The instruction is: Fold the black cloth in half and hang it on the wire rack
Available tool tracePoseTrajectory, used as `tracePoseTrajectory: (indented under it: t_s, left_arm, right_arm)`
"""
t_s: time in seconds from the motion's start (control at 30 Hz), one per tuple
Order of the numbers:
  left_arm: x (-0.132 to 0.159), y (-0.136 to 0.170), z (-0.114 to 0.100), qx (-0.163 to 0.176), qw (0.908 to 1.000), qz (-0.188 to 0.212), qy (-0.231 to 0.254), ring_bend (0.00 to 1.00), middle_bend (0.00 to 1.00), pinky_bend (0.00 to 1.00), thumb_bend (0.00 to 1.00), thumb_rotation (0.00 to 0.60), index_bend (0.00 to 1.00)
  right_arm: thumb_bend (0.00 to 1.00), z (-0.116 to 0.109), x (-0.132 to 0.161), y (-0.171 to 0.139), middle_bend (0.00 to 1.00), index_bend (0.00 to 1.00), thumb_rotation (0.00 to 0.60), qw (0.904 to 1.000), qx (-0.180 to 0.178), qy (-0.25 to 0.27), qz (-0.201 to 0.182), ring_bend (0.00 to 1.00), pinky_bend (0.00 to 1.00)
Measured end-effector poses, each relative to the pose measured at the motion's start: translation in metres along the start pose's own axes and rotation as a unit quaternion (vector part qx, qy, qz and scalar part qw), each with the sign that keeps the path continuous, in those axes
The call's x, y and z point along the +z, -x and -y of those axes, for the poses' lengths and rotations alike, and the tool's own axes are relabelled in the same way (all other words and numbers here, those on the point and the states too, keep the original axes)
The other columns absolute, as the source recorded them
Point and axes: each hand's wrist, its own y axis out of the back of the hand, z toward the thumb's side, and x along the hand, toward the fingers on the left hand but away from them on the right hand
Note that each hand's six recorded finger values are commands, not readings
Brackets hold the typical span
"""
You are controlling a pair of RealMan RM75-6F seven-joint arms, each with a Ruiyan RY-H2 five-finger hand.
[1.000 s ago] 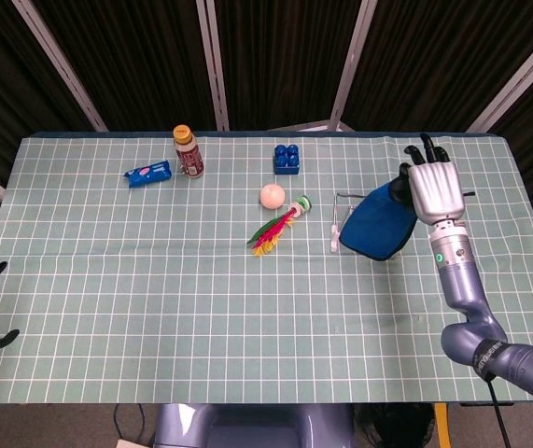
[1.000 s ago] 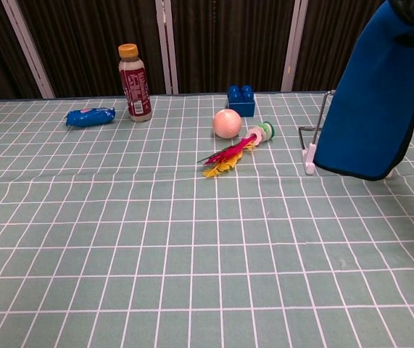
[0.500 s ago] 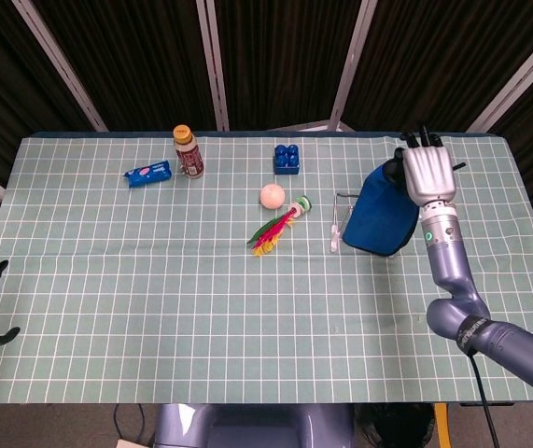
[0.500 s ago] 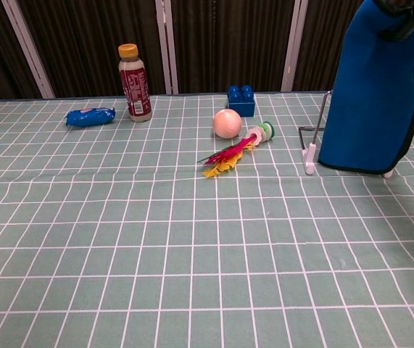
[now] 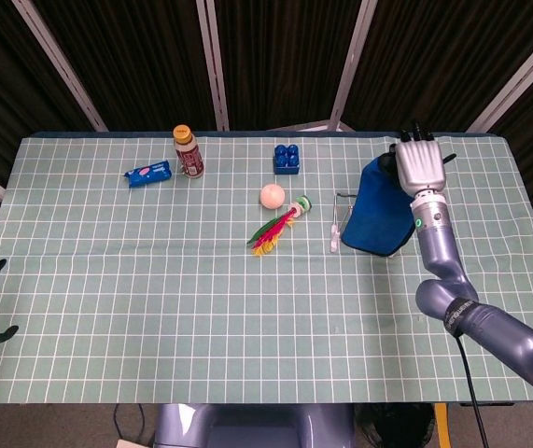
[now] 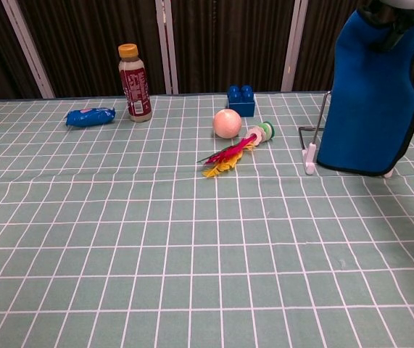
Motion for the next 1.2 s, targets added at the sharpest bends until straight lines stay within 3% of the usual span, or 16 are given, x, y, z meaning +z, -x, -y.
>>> tracePoseTrajectory:
  t_s: [0.3,0.4,0.47,0.53,0.57,0.67,1.2]
  left_arm:
    - [0.002,-0.004,0.007,-0.010,0.9999,-0.005,-0.009,0.00,0.00,0.00,0.00,0.600,0.00]
    - [0.002,-0.005,0.009,-0.012,0.9998,-0.007,-0.012,0.00,0.00,0.00,0.00,0.600,0.00]
    - [0.002,-0.006,0.010,-0.014,0.9998,-0.008,-0.013,0.00,0.00,0.00,0.00,0.600,0.00]
    - [0.002,-0.006,0.011,-0.015,0.9997,-0.009,-0.015,0.00,0.00,0.00,0.00,0.600,0.00]
    - [0.002,-0.007,0.012,-0.016,0.9997,-0.010,-0.015,0.00,0.00,0.00,0.00,0.600,0.00]
    - [0.002,-0.008,0.013,-0.019,0.9996,-0.010,-0.017,0.00,0.00,0.00,0.00,0.600,0.00]
    - [0.007,-0.004,0.008,-0.013,0.9999,0.005,-0.006,0.00,0.00,0.00,0.00,0.600,0.00]
  right_arm:
    - [0.42,0.013,0.011,0.014,0.20,0.76,0.600,0.9998,0.018,-0.007,-0.002,0.00,0.21]
    - [0.33,0.018,0.014,0.019,0.20,0.71,0.600,0.9996,0.026,-0.010,-0.003,0.00,0.22]
    - [0.11,0.020,0.016,0.021,0.19,0.48,0.600,0.9995,0.028,-0.013,-0.003,0.00,0.21]
    - [0.01,0.022,0.017,0.022,0.15,0.25,0.600,0.9994,0.028,-0.017,-0.003,0.00,0.18]
    - [0.00,0.023,0.017,0.023,0.12,0.15,0.600,0.9994,0.028,-0.019,-0.003,0.00,0.15]
    - [0.00,0.023,0.017,0.025,0.07,0.03,0.600,0.9996,0.022,-0.018,0.003,0.00,0.10]
    - [0.00,-0.008,0.010,0.004,0.06,0.01,0.600,0.9988,-0.040,0.022,-0.017,0.00,0.02]
